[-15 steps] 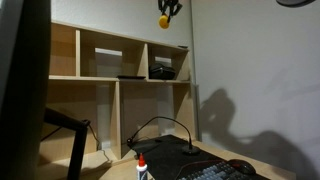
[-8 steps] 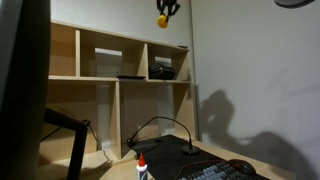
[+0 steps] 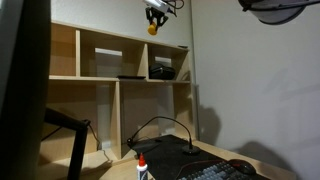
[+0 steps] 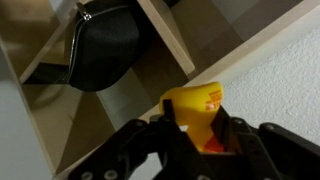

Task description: Move the rubber duck to the top of the shelf

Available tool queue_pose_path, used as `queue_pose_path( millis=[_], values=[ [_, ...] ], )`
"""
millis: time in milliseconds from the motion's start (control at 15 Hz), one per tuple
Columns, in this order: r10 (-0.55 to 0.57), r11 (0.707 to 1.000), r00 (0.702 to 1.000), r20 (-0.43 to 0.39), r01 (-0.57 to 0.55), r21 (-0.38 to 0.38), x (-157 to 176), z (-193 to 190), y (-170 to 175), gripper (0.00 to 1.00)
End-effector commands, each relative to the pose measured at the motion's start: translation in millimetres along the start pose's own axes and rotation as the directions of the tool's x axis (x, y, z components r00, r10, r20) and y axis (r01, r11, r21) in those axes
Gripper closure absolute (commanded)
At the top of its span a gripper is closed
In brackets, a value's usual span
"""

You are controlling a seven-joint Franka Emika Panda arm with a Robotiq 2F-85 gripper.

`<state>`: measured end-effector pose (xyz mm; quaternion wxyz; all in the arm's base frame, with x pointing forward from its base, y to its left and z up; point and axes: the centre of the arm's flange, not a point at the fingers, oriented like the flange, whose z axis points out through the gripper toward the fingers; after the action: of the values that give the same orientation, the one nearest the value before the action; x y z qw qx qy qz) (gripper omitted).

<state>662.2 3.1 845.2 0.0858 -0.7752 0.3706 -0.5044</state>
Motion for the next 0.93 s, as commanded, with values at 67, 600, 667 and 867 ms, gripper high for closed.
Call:
queue_pose_path(
  millis=[67, 600, 667, 867],
  values=[
    [0.0, 1.0, 1.0, 0.001, 0.0, -0.001, -0.6, 1.0, 0.0, 0.6],
    [-0.11, 0.987, 0.985, -0.13, 0.123, 0.098, -9.4, 41.7, -42.4, 0.85],
    [-0.113, 0.985, 0.983, -0.148, 0.13, 0.11, -11.1, 46.9, -47.4, 0.85],
    [-0.105, 0.986, 0.987, -0.125, 0.119, 0.119, -33.7, 37.5, -25.4, 0.6]
  ],
)
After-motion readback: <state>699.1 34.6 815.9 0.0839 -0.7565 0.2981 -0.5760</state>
